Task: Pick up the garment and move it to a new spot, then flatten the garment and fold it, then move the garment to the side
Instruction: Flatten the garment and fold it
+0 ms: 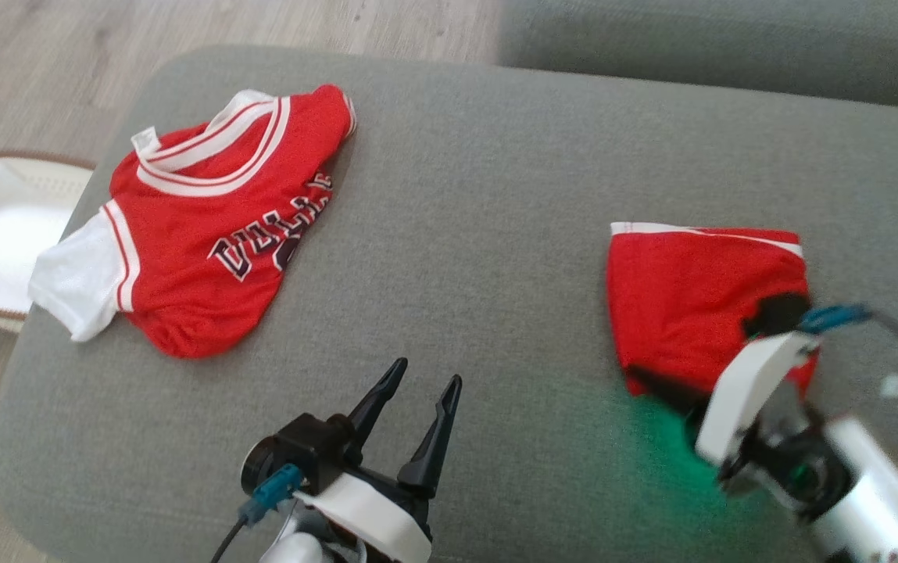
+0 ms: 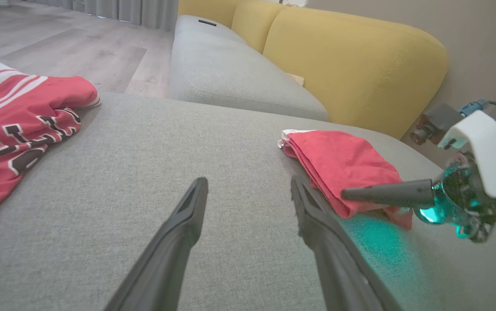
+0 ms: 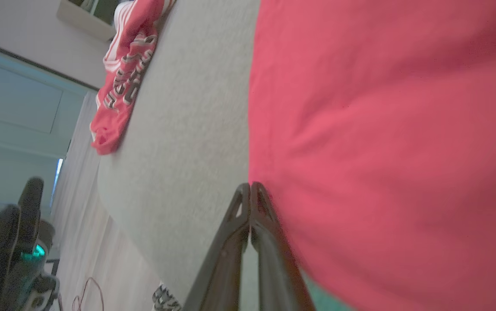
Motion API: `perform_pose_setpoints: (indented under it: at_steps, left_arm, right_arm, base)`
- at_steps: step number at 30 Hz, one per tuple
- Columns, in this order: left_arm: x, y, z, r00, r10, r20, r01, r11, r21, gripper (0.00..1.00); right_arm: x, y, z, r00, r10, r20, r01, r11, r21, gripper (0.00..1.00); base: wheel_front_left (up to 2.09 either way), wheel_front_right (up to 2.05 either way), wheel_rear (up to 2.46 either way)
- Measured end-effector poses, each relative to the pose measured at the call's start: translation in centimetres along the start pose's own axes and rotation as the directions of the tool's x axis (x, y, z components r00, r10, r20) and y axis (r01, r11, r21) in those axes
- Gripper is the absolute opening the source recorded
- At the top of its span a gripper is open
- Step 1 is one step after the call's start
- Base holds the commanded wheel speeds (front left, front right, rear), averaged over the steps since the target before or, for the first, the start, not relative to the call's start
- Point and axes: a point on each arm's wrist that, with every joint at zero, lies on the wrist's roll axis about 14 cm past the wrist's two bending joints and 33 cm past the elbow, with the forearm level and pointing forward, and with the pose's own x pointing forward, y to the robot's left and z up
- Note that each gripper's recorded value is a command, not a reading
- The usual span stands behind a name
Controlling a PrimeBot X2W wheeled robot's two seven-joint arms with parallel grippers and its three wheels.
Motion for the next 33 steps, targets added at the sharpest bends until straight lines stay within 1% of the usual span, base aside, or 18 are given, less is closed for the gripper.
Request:
perform_pose_setpoints:
  at_steps: [3, 5, 6, 7, 8, 11, 14, 16, 17, 20, 24, 26, 28, 31, 33]
  left_arm:
    - [-0.2, -0.4, 0.5, 1.0, -0.013, 0.017, 0.013, 1.0, 0.005, 1.0]
    - [-0.6, -0.7, 0.4, 1.0, -0.015, 0.02, 0.015, 1.0, 0.005, 1.0]
    - [-1.0, -0.7, 0.3, 1.0, -0.012, 0.02, 0.012, 1.0, 0.005, 1.0]
    - [-1.4, -0.6, 0.2, 1.0, -0.001, 0.02, 0.001, 1.0, 0.0, 1.0]
    - [-1.8, -0.5, 0.2, 1.0, 0.01, 0.021, -0.01, 1.0, -0.013, 1.0]
    - [-3.1, 0.9, -0.4, 0.997, 0.08, 0.013, -0.079, 0.995, -0.064, 1.0]
    - [-4.0, 2.1, -1.0, 0.992, 0.126, -0.001, -0.125, 0.99, -0.057, 1.0]
    - [-4.1, 2.5, -0.9, 0.99, 0.139, 0.003, -0.139, 0.989, -0.047, 1.0]
    - [-4.1, 2.5, -0.9, 0.99, 0.139, 0.003, -0.139, 0.989, -0.047, 1.0]
    - [-4.2, 2.7, -0.6, 0.99, 0.143, 0.014, -0.143, 0.989, -0.025, 1.0]
    - [-4.4, 2.9, 0.0, 0.988, 0.148, 0.038, -0.148, 0.989, 0.014, 1.0]
    - [-4.6, 2.9, 0.4, 0.988, 0.144, 0.054, -0.146, 0.988, 0.047, 1.0]
    - [-4.8, 3.0, 1.1, 0.986, 0.149, 0.08, -0.155, 0.986, 0.069, 1.0]
    - [-5.3, 3.1, 2.0, 0.982, 0.151, 0.116, -0.166, 0.977, 0.133, 1.0]
    - [-5.9, 3.1, 2.4, 0.979, 0.157, 0.133, -0.175, 0.975, 0.136, 1.0]
  right_arm:
    - [-0.1, 2.3, -2.9, 0.998, 0.047, -0.047, -0.049, 0.998, -0.03, 0.0]
    - [-0.4, 3.7, -4.3, 0.996, 0.075, -0.039, -0.077, 0.996, -0.039, 0.0]
    - [-0.5, 4.2, -4.9, 0.996, 0.085, -0.025, -0.086, 0.995, -0.039, 0.29]
    - [-0.7, 4.6, -5.5, 0.996, 0.09, -0.006, -0.09, 0.995, -0.038, 0.65]
    - [-1.0, 4.7, -6.0, 0.996, 0.085, 0.015, -0.085, 0.996, -0.038, 1.0]
    - [-2.1, 3.9, -6.7, 0.995, 0.037, 0.097, -0.03, 0.997, -0.068, 1.0]
    - [-3.6, 1.9, -5.9, 0.977, -0.043, 0.21, 0.064, 0.994, -0.092, 1.0]
    - [-4.9, 0.2, -4.8, 0.95, -0.1, 0.296, 0.135, 0.986, -0.1, 1.0]
    - [-4.9, 0.2, -4.8, 0.95, -0.1, 0.296, 0.135, 0.986, -0.1, 1.0]
    - [-7.4, -2.2, -2.9, 0.883, -0.179, 0.434, 0.252, 0.961, -0.116, 1.0]
    - [-10.9, -4.8, -1.0, 0.771, -0.254, 0.584, 0.399, 0.908, -0.132, 1.0]
    - [-12.2, -5.1, -0.3, 0.717, -0.259, 0.647, 0.443, 0.886, -0.136, 1.0]
    - [-12.8, -4.5, 0.3, 0.672, -0.235, 0.702, 0.46, 0.876, -0.147, 1.0]
    - [-13.0, -3.4, 0.3, 0.64, -0.2, 0.742, 0.478, 0.86, -0.18, 1.0]
    - [-13.4, -3.4, -0.3, 0.627, -0.206, 0.751, 0.506, 0.841, -0.192, 1.0]
  base:
    - [0.0, 0.0, 0.0]
    - [0.0, 0.0, 0.0]
    - [0.0, 0.0, 0.0]
    - [0.0, 0.0, 0.0]
    - [0.0, 0.0, 0.0]
    - [0.0, 0.0, 0.0]
    - [0.0, 0.0, 0.0]
    - [0.0, 0.0, 0.0]
    - [0.0, 0.0, 0.0]
    - [0.0, 0.0, 0.0]
    - [0.0, 0.0, 0.0]
    - [0.0, 0.0, 0.0]
    - [0.0, 0.0, 0.0]
    - [0.0, 0.0, 0.0]
    - [0.0, 0.0, 0.0]
